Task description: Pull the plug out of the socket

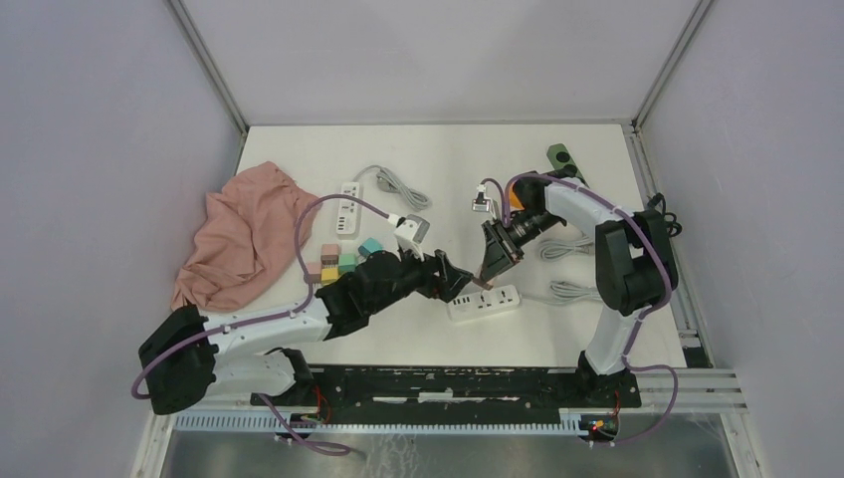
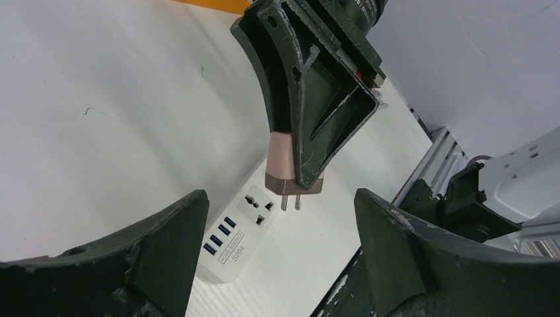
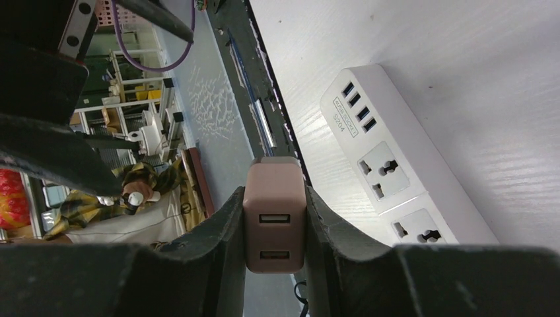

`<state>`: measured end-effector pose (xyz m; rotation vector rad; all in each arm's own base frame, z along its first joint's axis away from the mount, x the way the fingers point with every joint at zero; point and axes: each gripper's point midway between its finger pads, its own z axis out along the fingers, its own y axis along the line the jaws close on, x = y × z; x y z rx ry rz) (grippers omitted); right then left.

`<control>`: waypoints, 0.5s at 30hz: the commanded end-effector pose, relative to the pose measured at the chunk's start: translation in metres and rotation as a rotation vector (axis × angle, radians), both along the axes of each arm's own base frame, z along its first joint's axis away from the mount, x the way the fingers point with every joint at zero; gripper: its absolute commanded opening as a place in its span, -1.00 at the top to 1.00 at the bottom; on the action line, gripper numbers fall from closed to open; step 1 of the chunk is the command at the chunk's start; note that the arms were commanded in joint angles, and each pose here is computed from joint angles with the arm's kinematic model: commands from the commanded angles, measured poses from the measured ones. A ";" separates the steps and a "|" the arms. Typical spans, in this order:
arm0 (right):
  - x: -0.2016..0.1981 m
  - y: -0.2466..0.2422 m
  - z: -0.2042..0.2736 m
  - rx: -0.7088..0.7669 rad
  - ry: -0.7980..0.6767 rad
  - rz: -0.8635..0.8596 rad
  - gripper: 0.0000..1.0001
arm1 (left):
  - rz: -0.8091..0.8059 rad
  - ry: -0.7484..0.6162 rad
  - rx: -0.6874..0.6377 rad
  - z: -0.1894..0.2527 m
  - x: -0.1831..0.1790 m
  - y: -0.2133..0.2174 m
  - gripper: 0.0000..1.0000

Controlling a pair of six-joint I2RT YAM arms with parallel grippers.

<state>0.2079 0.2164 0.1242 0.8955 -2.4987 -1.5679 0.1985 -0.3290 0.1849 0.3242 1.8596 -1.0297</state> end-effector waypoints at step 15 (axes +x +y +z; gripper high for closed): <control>0.012 0.009 0.005 0.020 0.061 -0.042 0.77 | 0.032 0.068 0.404 -0.043 0.012 -0.056 -0.55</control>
